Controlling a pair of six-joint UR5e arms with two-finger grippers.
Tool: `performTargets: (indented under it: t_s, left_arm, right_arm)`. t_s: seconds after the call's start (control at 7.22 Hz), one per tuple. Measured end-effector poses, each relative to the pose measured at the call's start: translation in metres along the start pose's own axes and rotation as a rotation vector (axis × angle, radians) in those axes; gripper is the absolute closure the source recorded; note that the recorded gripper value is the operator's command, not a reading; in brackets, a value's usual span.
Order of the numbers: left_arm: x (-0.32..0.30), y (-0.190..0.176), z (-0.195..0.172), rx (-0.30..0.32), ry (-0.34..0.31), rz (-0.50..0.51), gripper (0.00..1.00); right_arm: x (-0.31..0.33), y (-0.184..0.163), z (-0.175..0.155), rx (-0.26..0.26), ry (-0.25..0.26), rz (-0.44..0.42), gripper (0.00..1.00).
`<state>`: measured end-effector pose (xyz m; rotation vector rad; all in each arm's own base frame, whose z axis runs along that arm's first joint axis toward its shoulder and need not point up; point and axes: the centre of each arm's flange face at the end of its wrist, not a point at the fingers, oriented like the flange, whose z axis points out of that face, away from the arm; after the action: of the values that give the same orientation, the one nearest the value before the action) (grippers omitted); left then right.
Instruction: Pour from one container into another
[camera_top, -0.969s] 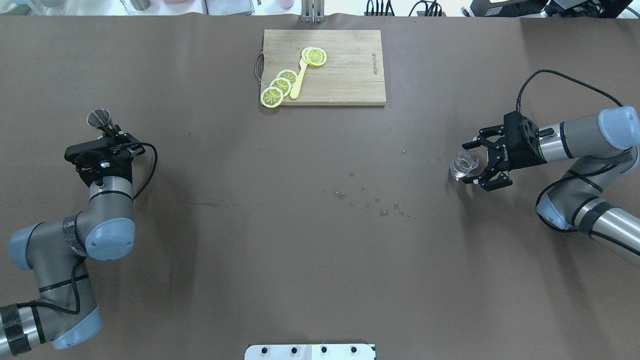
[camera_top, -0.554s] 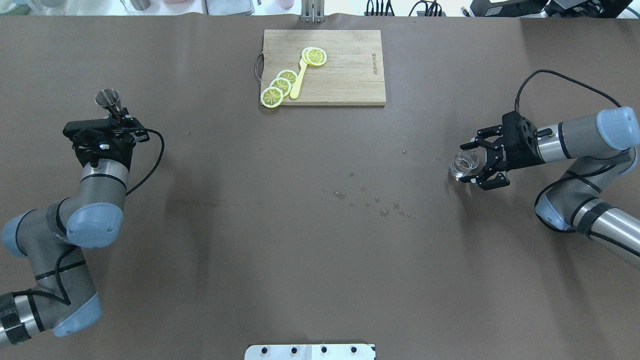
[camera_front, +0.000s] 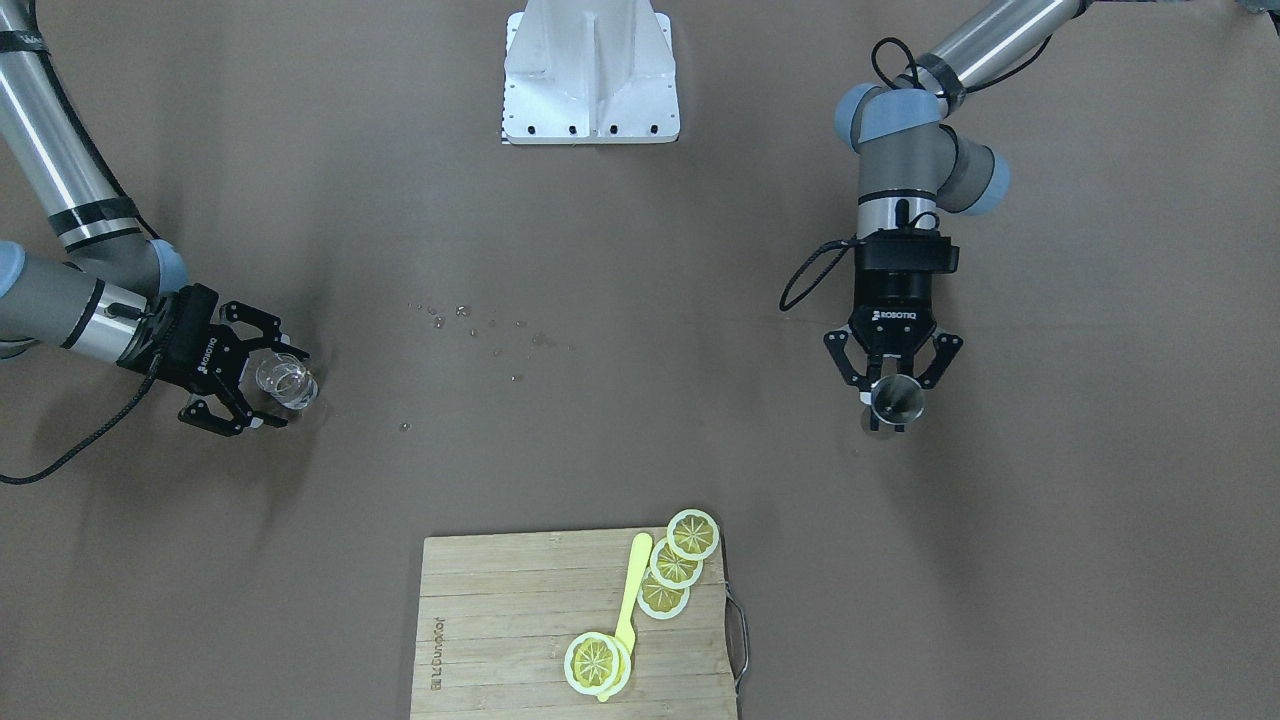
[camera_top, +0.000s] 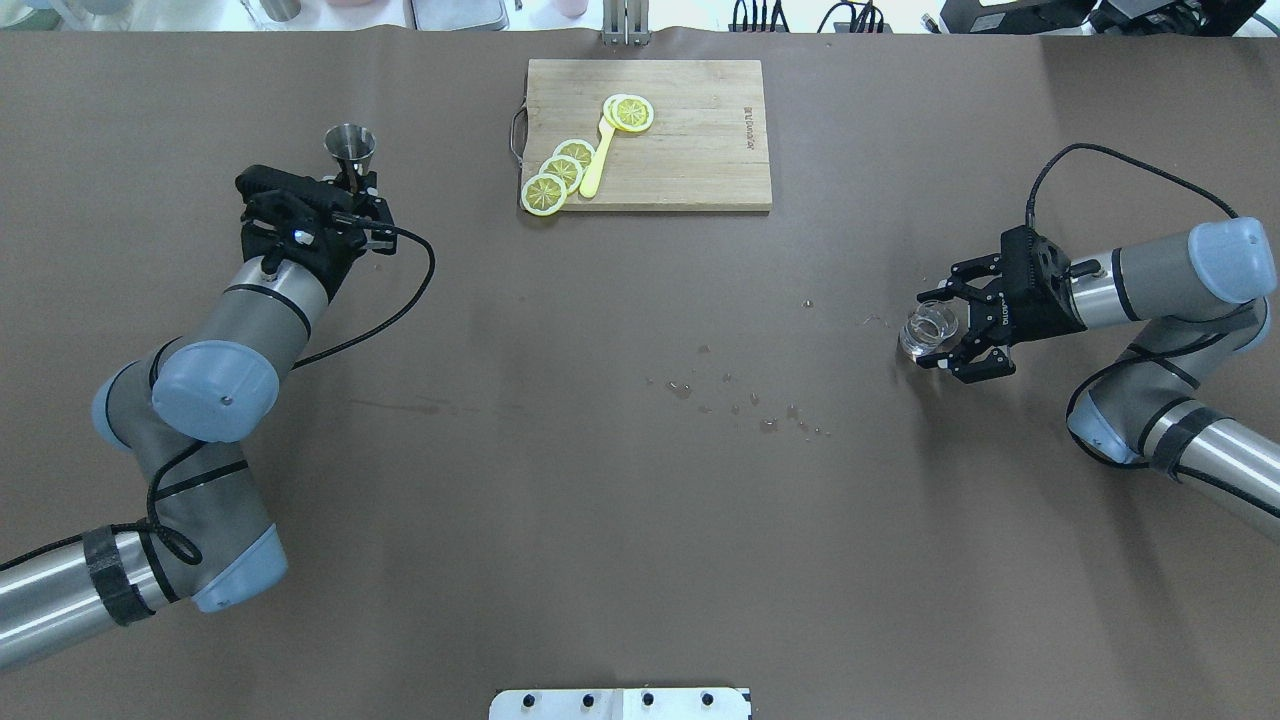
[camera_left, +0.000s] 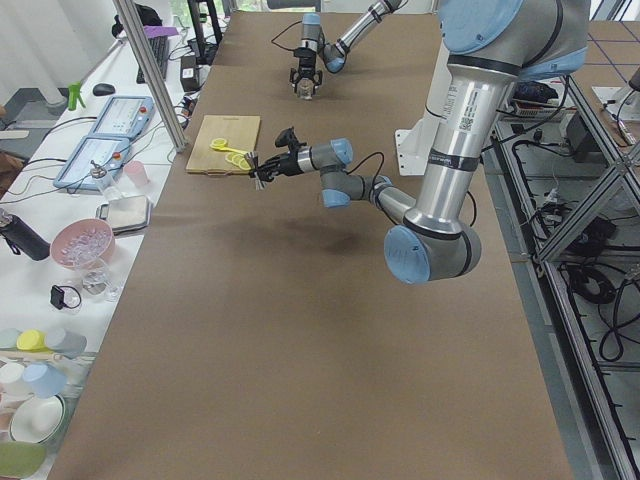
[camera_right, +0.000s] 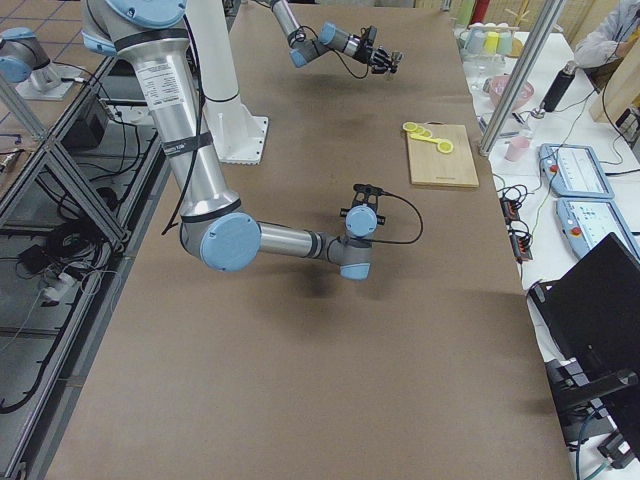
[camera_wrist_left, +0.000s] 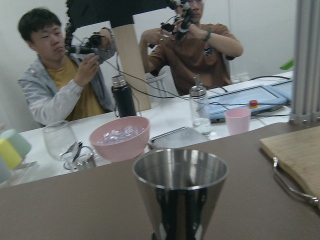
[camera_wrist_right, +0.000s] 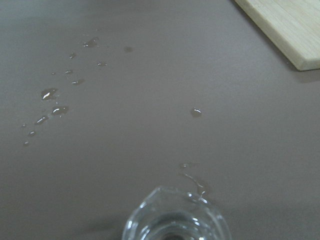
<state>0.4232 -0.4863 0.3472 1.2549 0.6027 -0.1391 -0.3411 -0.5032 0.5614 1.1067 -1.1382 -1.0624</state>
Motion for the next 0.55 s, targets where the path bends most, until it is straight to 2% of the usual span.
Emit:
performTargets:
  t_s: [0.14,0.28,0.55]
  left_arm:
    - [0.012,-0.014,0.001,0.014,0.032,0.021,1.0]
    - [0.02,-0.02,0.0,0.023,0.053,0.024,1.0]
    - [0.028,-0.018,0.005,0.015,0.097,0.022,1.0]
  right_arm:
    - [0.0,0.0,0.0,0.0,0.002,0.0,0.69]
    - [0.0,0.0,0.001,0.0,0.004,0.0,0.79]
    - [0.0,0.0,0.001,0.001,0.007,-0.001,0.84]
